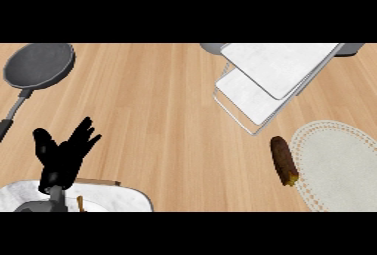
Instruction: Pick the cupcake from the placemat and place it in the tiered shelf
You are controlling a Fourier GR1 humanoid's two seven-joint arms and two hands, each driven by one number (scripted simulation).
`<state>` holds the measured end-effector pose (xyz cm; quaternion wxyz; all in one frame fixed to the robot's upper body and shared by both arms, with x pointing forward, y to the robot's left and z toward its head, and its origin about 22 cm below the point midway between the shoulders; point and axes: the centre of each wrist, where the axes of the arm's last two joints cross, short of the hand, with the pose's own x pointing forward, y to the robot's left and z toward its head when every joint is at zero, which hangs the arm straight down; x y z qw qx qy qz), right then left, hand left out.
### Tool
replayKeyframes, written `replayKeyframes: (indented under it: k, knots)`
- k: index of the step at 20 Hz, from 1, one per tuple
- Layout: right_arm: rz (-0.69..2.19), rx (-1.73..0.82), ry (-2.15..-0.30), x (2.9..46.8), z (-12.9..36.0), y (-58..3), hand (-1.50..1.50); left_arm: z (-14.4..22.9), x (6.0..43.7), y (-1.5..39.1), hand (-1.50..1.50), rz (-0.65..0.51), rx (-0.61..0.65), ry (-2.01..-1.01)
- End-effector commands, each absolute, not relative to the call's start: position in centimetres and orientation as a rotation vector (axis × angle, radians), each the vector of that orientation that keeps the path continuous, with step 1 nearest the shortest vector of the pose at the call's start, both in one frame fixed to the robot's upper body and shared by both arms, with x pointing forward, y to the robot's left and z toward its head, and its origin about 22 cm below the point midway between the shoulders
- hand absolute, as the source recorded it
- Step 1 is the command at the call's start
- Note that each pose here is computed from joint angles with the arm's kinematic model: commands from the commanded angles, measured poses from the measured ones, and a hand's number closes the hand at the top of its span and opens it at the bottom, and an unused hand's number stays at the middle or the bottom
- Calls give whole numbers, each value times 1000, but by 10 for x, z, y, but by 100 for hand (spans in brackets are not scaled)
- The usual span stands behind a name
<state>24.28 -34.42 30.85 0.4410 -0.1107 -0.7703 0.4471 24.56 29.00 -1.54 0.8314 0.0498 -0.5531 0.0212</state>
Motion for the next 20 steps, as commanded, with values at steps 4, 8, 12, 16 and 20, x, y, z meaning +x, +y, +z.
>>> replayKeyframes:
  k: [4, 8, 12, 16, 20]
  knots:
    - [945, -327, -1904, 269, 373, -329, 150, -27, 245, 298, 0, 17, 86, -1115]
    - [943, -350, -1895, 296, 392, -325, 150, -18, 270, 290, 0, 28, 88, -1120]
    - [963, -329, -1889, 316, 406, -317, 150, -29, 255, 280, 0, 18, 87, -1108]
    - [1059, -320, -1863, 341, 403, -309, 150, -22, 258, 281, 0, 17, 79, -1112]
    - [1121, -348, -1871, 362, 382, -298, 150, -20, 263, 301, 0, 17, 76, -1135]
